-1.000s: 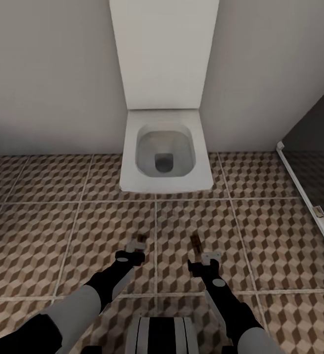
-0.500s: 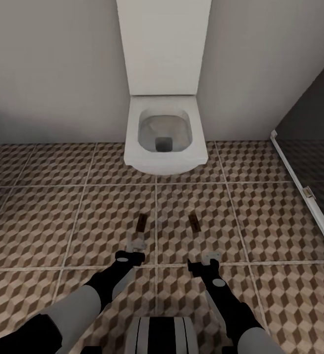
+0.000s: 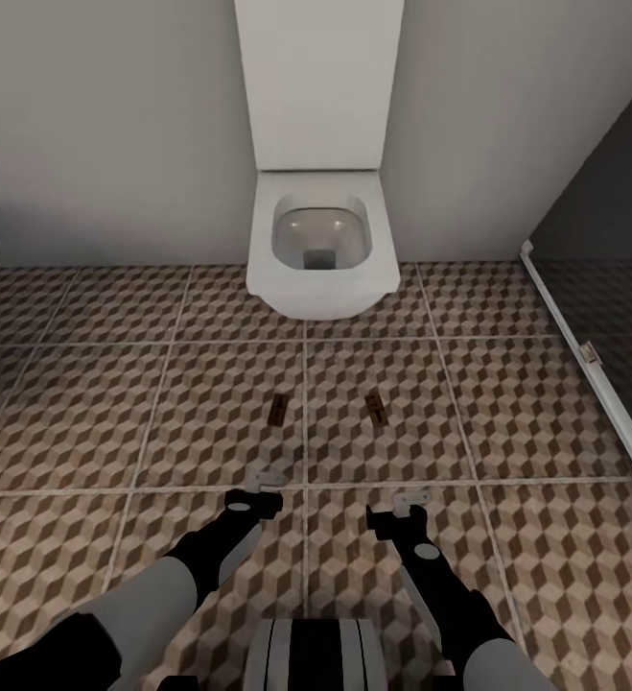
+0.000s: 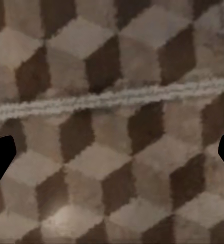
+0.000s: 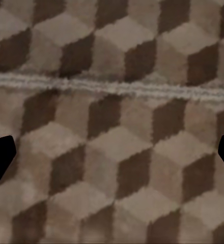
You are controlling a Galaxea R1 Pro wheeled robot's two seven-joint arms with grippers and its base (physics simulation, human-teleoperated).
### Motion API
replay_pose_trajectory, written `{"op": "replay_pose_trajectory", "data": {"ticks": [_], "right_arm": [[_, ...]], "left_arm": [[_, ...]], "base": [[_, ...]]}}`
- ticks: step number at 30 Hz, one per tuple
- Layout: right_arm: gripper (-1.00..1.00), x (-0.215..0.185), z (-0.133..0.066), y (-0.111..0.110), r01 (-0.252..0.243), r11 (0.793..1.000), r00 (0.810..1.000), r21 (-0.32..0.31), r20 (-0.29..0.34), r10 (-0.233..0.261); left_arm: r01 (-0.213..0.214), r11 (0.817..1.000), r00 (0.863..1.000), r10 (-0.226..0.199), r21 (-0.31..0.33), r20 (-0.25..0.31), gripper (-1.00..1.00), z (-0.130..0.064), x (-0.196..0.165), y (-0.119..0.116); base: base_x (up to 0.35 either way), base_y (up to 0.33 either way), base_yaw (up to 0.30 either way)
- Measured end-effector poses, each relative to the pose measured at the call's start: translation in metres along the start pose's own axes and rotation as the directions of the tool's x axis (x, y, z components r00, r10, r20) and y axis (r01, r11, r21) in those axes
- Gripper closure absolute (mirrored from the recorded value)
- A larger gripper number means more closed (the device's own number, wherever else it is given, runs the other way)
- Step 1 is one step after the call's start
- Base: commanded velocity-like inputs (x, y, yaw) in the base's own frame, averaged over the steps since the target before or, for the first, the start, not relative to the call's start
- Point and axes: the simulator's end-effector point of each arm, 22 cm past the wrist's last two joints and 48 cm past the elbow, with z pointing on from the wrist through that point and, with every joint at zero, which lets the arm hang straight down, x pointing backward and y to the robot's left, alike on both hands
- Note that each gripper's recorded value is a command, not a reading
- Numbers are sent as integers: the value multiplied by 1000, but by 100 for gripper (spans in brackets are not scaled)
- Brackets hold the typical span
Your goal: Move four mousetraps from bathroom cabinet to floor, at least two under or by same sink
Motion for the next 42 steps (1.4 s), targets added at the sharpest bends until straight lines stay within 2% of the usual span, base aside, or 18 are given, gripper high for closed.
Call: {"op": "replay_pose_trajectory", "data": {"ticks": [12,42], "right_arm": [[-100,0,0,0,0,1000,1000,0,0,0],[-100,-48,-51,-3,1,1000,1000,0,3,-1]], "left_arm": [[0,1000,1000,0,0,0,-100,0,0,0],[0,1000,1000,0,-1,-1,-100,-57,-37,5]], "base": [[-11,0,0],[0,0,0]]}}
